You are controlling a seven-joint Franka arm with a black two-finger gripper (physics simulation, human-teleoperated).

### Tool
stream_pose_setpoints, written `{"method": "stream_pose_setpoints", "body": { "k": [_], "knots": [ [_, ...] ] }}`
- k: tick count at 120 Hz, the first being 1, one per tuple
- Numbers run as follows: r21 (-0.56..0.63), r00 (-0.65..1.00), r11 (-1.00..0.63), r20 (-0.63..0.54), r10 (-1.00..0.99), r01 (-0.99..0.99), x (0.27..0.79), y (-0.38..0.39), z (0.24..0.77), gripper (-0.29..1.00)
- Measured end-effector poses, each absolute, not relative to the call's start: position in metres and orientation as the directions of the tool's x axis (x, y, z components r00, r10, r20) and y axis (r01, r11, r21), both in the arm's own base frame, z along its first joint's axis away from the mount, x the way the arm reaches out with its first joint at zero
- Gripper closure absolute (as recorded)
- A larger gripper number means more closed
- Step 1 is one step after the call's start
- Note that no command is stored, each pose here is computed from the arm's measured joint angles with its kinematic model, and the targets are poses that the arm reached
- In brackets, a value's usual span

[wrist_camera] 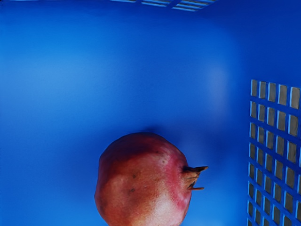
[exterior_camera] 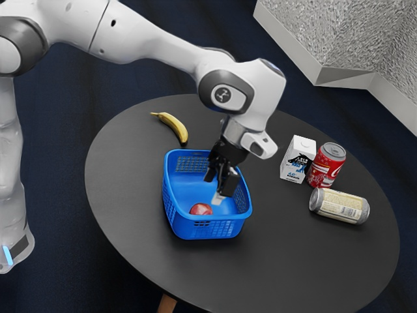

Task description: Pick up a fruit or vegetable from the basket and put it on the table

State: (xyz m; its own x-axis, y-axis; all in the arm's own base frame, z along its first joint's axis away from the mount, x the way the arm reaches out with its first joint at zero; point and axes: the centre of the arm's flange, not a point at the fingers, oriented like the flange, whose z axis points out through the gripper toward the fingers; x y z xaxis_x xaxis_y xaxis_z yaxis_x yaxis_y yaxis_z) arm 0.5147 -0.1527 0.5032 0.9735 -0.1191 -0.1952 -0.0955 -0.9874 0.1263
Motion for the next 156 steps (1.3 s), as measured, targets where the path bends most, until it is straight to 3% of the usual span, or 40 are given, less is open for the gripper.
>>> {"method": "stream_pose_setpoints", "body": {
  "k": [156],
  "knots": [
    [0.175,0.974,-0.983,-0.211,-0.088,-0.05,0.506,-0.151,0.444,0.0]
  ]
}}
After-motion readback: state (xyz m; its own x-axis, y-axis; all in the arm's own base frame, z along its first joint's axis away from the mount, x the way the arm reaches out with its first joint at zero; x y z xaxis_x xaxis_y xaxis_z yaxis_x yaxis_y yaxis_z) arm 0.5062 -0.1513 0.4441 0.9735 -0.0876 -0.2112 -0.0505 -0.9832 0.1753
